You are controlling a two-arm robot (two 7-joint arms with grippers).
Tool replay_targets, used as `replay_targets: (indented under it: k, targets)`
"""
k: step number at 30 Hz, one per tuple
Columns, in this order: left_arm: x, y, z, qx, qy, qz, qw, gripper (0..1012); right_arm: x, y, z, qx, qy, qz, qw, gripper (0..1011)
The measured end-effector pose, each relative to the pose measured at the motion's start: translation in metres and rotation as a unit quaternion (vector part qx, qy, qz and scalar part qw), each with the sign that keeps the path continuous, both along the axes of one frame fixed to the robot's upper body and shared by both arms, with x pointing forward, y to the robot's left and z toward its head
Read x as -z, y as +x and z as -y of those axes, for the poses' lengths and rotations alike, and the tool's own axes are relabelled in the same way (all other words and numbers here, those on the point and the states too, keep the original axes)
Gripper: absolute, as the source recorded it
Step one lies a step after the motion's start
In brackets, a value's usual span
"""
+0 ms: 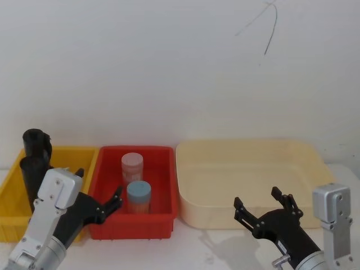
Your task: Pick up the garbage bag with the one hand and transfer it to the other hand.
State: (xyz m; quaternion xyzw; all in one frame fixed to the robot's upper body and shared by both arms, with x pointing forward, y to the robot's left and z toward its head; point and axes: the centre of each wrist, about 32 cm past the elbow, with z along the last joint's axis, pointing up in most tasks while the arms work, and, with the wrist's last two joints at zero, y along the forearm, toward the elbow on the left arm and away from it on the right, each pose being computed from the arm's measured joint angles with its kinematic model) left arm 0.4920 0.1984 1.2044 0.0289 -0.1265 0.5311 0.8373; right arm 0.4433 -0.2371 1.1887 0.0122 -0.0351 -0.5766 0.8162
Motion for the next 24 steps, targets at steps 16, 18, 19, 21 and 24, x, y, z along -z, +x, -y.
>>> replay_targets:
  k: [16, 18, 19, 21, 24]
  targets:
    - [0.0000, 0.0000, 0.0000, 0.000, 0.000, 0.000, 1.0000, 1000, 0.0000, 0.0000, 0.0000, 0.000, 0.000, 0.000, 1.0000, 1000]
    - [0.0000, 0.0000, 0.0000, 0.000, 0.000, 0.000, 1.0000, 1000, 0.0000, 0.0000, 0.0000, 0.000, 0.000, 0.000, 1.0000, 1000]
    - [0.0000, 0.0000, 0.0000, 0.000, 0.000, 0.000, 1.0000, 1000, 0.0000, 0.0000, 0.0000, 0.000, 0.000, 0.000, 1.0000, 1000]
    - [0.0000, 0.0000, 0.0000, 0.000, 0.000, 0.000, 1.0000, 1001, 0.0000, 0.0000, 0.0000, 0.000, 0.000, 0.000, 1.0000, 1000]
    - [0.0000, 0.0000, 0.0000, 0.000, 0.000, 0.000, 1.0000, 1000, 0.0000, 0.0000, 0.0000, 0.000, 0.000, 0.000, 1.0000, 1000]
